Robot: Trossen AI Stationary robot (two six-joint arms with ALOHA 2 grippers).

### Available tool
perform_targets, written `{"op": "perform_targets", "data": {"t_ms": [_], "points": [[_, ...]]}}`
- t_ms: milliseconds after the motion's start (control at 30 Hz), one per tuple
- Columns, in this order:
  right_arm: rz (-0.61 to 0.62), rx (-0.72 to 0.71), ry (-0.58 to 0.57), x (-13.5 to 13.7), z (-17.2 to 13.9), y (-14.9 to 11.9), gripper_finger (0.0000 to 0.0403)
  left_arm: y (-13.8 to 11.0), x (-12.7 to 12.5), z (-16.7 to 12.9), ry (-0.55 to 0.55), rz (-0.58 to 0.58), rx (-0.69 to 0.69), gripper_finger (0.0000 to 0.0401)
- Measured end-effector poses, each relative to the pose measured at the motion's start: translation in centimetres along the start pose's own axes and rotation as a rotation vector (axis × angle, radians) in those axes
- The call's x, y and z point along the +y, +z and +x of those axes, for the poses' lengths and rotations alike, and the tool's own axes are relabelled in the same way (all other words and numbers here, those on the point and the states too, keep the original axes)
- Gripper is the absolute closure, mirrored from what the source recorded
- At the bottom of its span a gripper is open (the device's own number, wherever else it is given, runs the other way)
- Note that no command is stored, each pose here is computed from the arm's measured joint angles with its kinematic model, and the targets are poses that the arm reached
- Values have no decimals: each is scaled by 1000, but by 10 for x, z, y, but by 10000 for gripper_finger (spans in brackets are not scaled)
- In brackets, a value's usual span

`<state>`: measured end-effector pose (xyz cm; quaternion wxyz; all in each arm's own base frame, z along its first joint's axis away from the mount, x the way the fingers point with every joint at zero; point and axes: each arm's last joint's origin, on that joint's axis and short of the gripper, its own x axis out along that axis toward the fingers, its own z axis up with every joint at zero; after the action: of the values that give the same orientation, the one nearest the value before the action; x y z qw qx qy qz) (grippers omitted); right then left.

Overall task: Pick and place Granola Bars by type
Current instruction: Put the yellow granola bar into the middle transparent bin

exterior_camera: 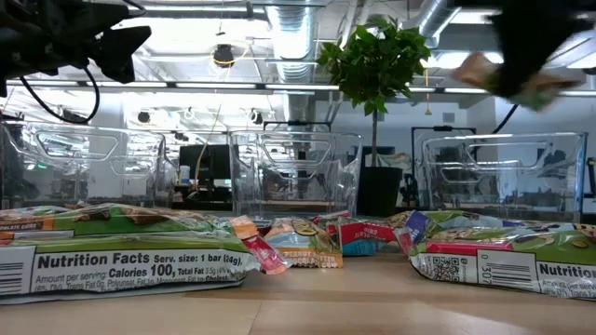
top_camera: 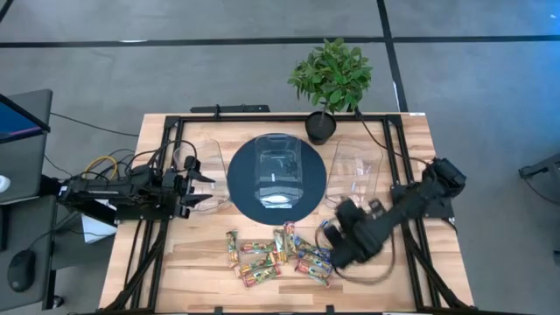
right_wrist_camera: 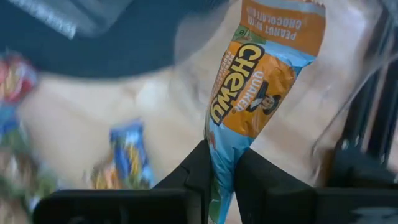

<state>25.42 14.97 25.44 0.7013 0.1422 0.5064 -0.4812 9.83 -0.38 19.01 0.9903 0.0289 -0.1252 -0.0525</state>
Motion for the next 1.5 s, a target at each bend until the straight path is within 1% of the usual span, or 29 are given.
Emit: {"op": "perform_targets", "data": {"t_ms": [100, 167, 367, 600, 767, 867, 1167, 1333, 1500], "points": [[-9, -6, -40, -3, 11, 22, 363, 0, 0, 0, -1, 0, 3, 202], [-11, -13, -46, -6, 14, 34, 363, 0, 0, 0, 0, 0, 3, 202], [-11, -9, -64, -14, 20, 51, 363, -1, 0, 0, -1, -1, 5, 202], [13, -47, -55, -24, 17, 61, 363, -1, 0, 0, 3, -1, 5, 202], [12, -104, -56, -28, 15, 66, 363, -1, 0, 0, 5, -2, 5, 202], [-8, -110, -61, -28, 16, 66, 363, -1, 0, 0, 5, -2, 5, 202], [-9, -112, -61, -28, 17, 68, 363, -1, 1, 0, 31, -1, 6, 202], [-52, -157, 14, -19, 18, 73, 363, -1, 1, 0, 38, 0, 6, 202], [-119, -210, 130, -5, 22, 90, 363, 0, 1, 0, 40, 12, 6, 202]]}}
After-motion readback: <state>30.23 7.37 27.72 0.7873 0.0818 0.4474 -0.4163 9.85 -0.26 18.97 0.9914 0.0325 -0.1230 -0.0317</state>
